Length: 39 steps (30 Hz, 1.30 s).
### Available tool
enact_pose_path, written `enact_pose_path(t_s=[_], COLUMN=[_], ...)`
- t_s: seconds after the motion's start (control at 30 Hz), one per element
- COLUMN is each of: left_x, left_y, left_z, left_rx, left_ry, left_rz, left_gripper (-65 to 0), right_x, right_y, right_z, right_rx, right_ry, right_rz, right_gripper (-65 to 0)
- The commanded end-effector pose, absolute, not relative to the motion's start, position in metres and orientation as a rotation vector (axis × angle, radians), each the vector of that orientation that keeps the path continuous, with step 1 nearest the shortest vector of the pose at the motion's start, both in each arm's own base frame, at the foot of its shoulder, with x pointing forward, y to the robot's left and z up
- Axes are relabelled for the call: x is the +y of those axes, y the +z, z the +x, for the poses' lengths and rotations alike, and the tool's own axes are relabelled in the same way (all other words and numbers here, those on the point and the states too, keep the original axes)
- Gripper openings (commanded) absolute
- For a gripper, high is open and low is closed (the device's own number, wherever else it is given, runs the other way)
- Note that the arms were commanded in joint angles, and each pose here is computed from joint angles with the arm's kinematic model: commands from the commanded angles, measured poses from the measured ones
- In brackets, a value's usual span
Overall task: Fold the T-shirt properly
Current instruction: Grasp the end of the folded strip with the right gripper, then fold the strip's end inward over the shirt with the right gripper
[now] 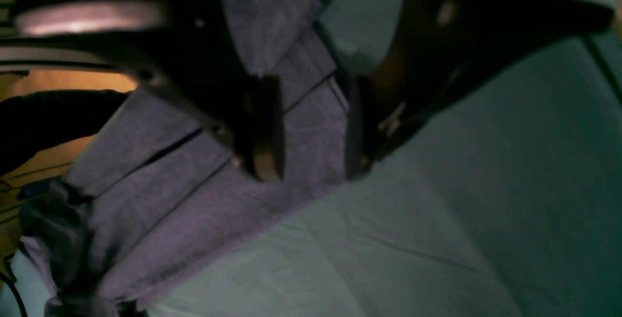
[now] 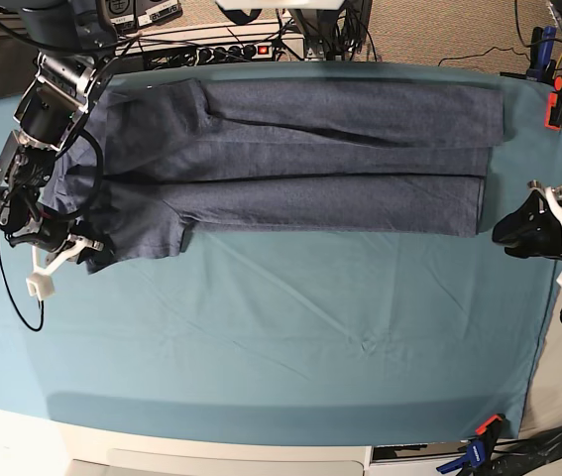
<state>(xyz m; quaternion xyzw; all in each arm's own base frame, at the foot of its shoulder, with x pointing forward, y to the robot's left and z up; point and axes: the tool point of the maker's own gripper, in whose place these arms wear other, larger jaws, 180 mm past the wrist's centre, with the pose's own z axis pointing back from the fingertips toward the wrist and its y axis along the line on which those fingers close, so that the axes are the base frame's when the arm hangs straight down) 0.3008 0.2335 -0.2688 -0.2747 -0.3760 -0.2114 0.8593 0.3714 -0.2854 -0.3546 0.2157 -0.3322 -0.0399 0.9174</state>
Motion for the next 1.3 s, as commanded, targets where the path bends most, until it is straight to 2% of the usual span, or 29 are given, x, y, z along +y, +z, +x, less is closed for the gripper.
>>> enact_pose_path(t_s=[0.0,0.3,0.47,1.27], left_x=[0.237,0.238,0.238,0.238], left_y=[-0.25,-0.251,-0.251,-0.25], left_z=[0.308,0.308,0.308,0.309], left_rx=[-0.846,-0.847,-0.846,-0.847], left_ry=[-0.458,-0.458,-0.458,-0.458], left_rz=[-0.569,-0.565,-0.564,-0.564], left_gripper=[-45.5,-45.5,-45.5,-45.5], right_x=[-0.294,-0.255,-0.242,-0.213], right_y=[-0.335,-0.358,-0.361,-0.343], right_z=[0.38,0.35,0.337,0.251], right_rx=[-0.743,-0.652,-0.623,-0.629], right_ry=[-0.067,0.061,0.139,0.39], right_rz=[0.426,0.472,0.448,0.3], right_gripper=[-65.0,-65.0,-65.0,-65.0])
